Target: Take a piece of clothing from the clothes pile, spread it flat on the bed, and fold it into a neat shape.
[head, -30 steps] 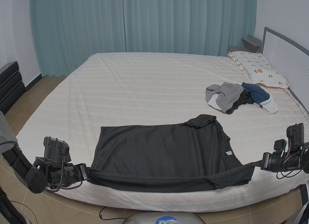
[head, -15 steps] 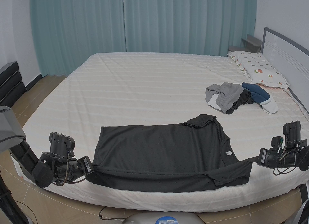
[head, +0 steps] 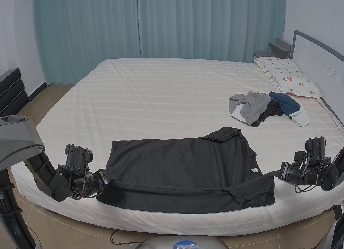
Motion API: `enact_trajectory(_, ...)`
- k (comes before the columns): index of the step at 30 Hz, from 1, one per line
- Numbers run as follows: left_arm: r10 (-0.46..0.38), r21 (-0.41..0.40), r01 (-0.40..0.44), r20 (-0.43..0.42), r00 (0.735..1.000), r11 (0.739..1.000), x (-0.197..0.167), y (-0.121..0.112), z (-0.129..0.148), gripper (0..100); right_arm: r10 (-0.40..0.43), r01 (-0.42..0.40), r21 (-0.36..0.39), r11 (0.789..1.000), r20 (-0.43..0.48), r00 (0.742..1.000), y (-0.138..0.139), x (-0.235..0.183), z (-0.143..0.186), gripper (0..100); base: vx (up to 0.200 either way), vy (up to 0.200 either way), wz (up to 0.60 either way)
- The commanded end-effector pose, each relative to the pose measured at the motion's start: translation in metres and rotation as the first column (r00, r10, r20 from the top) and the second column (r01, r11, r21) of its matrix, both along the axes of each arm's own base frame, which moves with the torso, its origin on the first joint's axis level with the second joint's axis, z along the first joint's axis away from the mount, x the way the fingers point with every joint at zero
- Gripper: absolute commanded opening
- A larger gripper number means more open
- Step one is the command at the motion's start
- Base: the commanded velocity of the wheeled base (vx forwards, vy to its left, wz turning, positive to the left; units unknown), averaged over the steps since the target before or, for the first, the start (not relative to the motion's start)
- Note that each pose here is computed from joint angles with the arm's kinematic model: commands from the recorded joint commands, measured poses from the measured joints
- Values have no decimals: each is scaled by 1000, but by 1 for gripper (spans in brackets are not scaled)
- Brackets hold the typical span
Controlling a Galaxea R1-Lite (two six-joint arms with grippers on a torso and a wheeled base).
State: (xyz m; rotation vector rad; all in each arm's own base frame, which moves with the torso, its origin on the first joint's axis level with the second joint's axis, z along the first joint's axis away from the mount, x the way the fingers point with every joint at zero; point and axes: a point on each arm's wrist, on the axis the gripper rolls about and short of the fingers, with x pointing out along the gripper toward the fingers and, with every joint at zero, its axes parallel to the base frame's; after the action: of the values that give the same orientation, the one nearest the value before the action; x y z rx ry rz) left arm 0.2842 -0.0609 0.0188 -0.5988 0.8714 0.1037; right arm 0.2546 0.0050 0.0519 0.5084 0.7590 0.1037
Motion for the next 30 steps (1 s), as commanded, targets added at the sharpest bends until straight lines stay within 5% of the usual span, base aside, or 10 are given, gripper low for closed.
enact_trajectory(1, 8, 4, -8, -20, 1000, 1000, 9, -1, -11, 0, -5, 6, 14, 1000, -47, 999, 1, 4, -15, 0, 0, 0, 0)
enact_trajectory(30, 97, -15, -98, -42, 994, 995, 29, 0, -29, 0, -111, 110, 124, 986, -3, 994, 1, 27, -48, 0, 0, 0, 0)
